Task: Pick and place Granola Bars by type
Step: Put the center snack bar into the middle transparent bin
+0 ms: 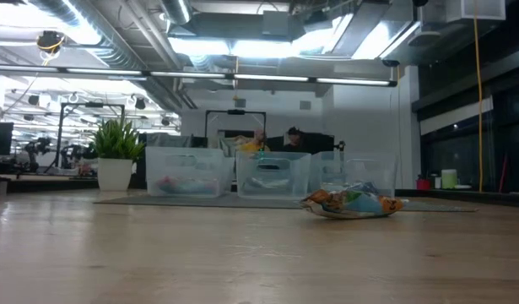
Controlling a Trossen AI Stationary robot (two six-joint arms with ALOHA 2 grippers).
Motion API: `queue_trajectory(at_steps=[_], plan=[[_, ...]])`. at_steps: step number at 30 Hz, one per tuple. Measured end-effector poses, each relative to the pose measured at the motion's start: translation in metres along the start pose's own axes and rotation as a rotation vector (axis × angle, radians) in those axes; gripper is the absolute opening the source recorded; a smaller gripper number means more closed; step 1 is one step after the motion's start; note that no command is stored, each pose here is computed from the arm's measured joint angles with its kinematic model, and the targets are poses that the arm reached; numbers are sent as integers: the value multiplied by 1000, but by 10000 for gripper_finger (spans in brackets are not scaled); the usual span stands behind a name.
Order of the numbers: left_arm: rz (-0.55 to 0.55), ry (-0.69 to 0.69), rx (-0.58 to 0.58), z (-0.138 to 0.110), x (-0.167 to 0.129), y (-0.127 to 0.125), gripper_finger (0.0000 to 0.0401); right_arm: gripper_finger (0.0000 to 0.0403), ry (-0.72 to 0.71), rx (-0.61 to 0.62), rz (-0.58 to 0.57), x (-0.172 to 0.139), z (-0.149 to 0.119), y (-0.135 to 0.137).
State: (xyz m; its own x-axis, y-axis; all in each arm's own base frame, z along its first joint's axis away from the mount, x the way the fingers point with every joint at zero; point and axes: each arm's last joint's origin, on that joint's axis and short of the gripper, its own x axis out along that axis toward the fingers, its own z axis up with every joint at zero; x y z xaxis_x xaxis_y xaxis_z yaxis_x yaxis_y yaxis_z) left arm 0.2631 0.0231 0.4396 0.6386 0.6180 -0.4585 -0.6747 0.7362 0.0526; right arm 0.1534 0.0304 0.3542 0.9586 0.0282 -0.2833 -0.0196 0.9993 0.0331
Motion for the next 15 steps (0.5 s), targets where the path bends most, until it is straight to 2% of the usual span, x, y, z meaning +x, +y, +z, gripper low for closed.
queue_trajectory(at_steps=[4,10,15], plan=[[39,20,-17,7,28,17,62,162,0,0,0,0,0,0],[-48,43,-75,19,92,48,62,162,-1,-5,0,0,0,0],[-92,118,-122,13,138,69,63,162,-1,8,0,0,0,0]])
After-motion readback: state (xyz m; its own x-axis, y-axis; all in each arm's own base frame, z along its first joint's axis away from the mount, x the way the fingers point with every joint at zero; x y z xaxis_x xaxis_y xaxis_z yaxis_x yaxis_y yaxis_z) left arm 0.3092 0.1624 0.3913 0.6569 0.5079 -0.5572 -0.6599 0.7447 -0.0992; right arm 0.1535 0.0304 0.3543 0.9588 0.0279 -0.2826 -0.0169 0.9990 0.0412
